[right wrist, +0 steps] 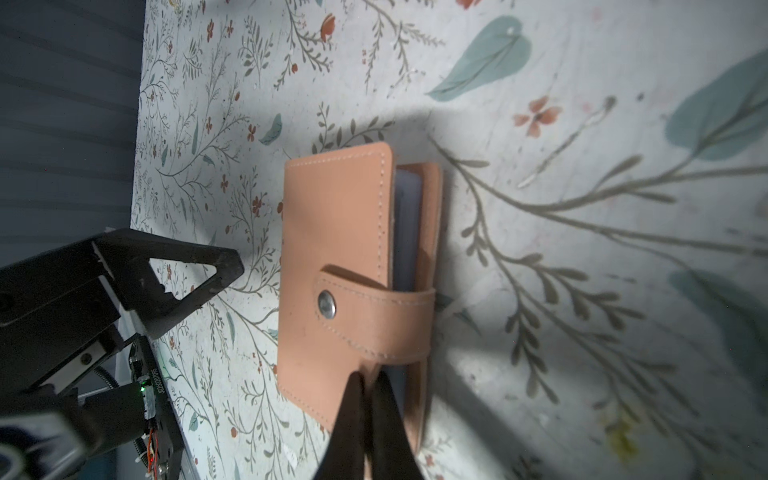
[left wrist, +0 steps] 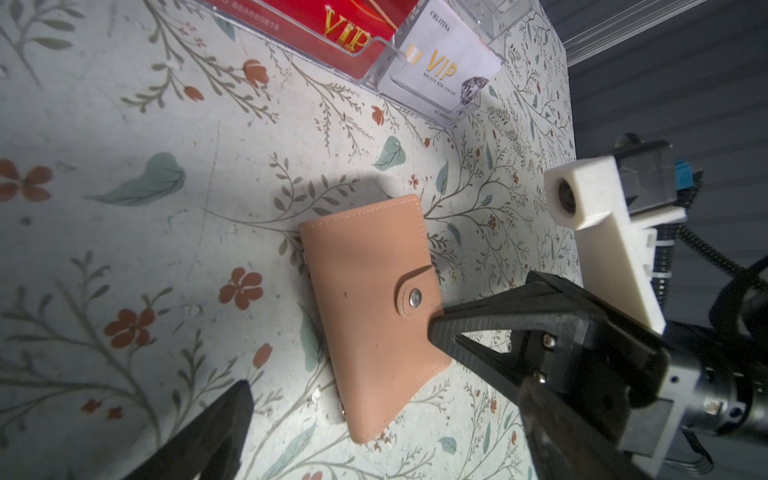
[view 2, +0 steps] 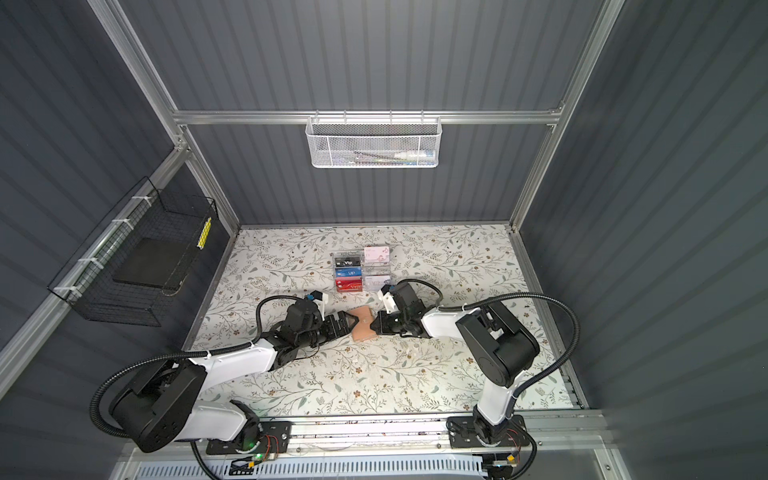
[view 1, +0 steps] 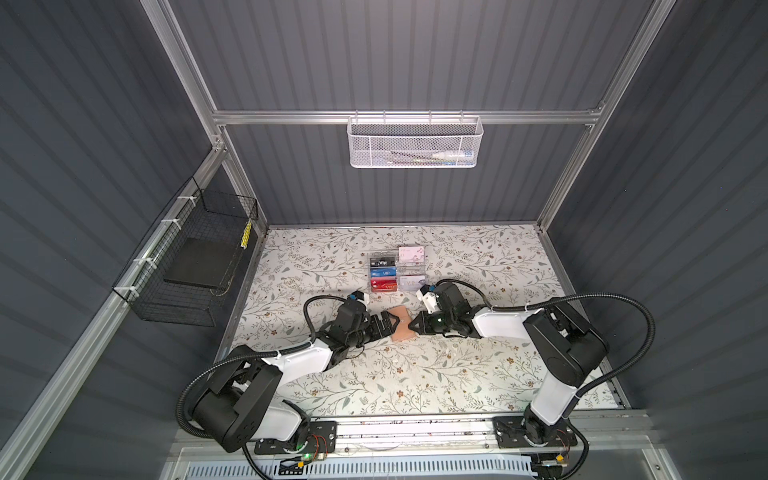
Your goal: Take the credit cards out of the card holder
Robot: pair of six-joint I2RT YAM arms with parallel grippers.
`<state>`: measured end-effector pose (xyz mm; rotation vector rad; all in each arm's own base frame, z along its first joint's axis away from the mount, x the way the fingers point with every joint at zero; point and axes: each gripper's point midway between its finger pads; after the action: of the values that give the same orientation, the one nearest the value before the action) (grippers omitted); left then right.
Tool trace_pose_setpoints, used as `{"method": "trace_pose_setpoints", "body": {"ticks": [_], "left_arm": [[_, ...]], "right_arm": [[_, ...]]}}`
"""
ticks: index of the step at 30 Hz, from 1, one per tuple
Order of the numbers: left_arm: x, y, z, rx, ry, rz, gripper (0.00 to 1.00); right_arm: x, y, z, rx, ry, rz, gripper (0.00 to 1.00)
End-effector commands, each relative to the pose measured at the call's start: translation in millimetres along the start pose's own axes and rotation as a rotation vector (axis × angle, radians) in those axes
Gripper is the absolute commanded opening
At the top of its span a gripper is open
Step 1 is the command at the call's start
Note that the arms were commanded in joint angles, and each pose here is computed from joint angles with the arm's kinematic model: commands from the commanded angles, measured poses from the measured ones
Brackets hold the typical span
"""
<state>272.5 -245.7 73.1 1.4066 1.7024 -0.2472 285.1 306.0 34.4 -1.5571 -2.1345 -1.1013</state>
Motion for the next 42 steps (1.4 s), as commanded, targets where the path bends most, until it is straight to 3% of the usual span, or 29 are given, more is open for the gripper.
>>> {"method": "trace_pose_setpoints", "body": {"ticks": [1, 13, 19, 29, 42], "left_arm": [[-3.3, 4.6, -4.7, -0.018, -0.007, 0.002, 1.00], [-10.4, 9.0, -8.8, -0.083, -0.094, 0.002, 1.00], [-30.7, 13.4, -10.3, -0.110, -0.214, 0.028, 1.00], [-53.9, 18.5, 0.8, -0.121, -0.385, -0.023, 1.00], [-77.9, 21.8, 0.4, -0.143, -0.539, -0.048, 1.00]], "right_arm": [[0.6, -4.2, 3.4, 0.022, 0.023, 0.019, 0.00], [31.4, 14.1, -28.7, -0.109, 0.210, 0.007, 0.00], [45.3, 21.6, -49.3, -0.176, 0.276, -0.025, 0.00], [69.8, 28.7, -75.6, -0.258, 0.424, -0.059, 0.00], [70.3, 30.0, -80.6, -0.271, 0.439, -0.064, 0.00]]}}
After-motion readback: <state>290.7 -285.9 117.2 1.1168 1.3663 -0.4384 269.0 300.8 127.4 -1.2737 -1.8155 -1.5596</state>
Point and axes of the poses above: each gripper's point midway between its finger pads, its own z axis out along the fingers, its own x axis along the line the jaws close on, y = z × x, and after that the axes turned 4 degrees about -z, right-handed
